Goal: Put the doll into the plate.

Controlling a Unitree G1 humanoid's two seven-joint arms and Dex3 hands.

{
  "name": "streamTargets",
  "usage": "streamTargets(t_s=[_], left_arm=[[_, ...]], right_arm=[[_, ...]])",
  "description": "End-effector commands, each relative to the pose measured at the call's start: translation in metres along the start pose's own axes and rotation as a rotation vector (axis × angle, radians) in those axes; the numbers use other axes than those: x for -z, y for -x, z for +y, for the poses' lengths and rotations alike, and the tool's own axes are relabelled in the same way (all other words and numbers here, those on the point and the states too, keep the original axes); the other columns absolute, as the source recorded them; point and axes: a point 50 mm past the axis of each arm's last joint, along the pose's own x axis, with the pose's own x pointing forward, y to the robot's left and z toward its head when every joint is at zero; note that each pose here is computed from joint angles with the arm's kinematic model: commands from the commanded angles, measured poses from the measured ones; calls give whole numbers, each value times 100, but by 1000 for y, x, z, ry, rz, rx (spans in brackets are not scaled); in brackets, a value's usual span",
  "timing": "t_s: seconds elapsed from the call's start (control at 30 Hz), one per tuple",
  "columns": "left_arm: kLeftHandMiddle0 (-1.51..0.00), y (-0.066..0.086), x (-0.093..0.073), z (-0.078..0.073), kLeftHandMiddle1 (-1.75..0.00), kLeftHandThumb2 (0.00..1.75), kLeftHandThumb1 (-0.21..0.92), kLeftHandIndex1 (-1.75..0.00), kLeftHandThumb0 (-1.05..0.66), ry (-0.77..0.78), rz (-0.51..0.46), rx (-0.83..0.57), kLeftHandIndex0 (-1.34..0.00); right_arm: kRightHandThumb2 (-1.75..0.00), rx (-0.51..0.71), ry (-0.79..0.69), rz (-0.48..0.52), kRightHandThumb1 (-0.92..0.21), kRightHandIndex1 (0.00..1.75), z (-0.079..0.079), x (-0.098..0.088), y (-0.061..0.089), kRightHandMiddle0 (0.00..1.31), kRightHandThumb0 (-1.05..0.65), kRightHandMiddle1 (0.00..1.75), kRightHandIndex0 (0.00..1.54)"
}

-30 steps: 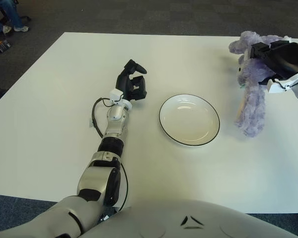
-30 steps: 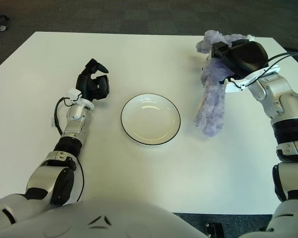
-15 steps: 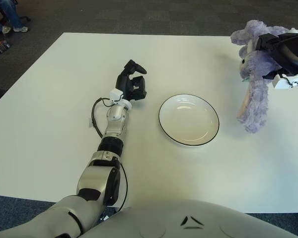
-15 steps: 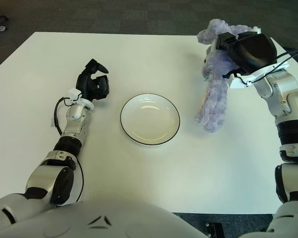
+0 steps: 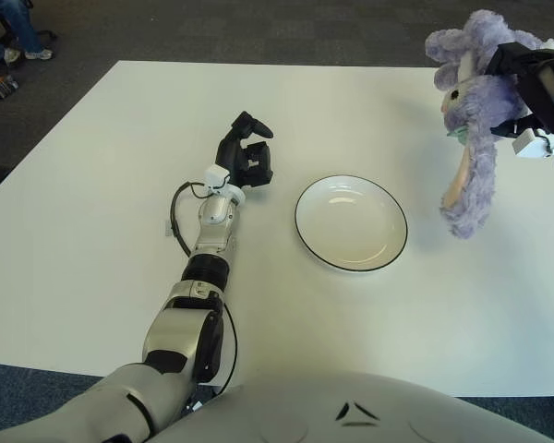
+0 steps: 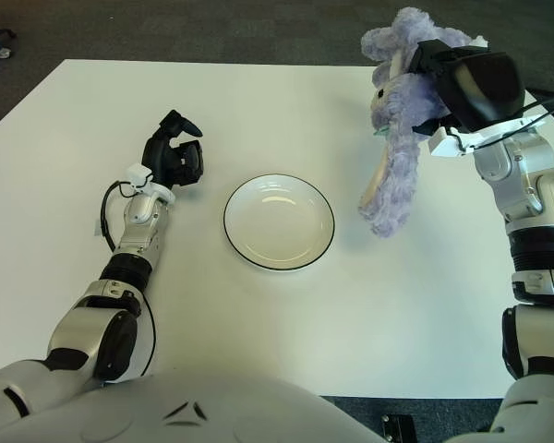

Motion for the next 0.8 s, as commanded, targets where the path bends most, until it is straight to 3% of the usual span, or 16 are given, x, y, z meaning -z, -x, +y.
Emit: streamTargets(t_s=[0.0,0.17,0.33,0.77], left_arm=[[-120,21,21,2,-175,115,45,-175,-44,21,104,-32,-51],[-120,21,21,2,-175,115,45,-175,-44,22,106,-32,-51],[-120,20,22,3,-175,114,46,-175,-43,14,117,-32,-50],[-120,21,23,3,-175,113,46,-175,-43,12,121,-32,-50]], right_arm=[[-154,55,-52,32,-13,175,-9,-2,-2,98,55,175,76],[-154,95,-85,44,-13,175,-12,-6,-2,96,55,175,76],[-154,164,-218,77,-13,175,-11,-10,-2,93,55,175,76],[-161,153,-367,109,-7,175,-13,-27,4,98,58,175,82]])
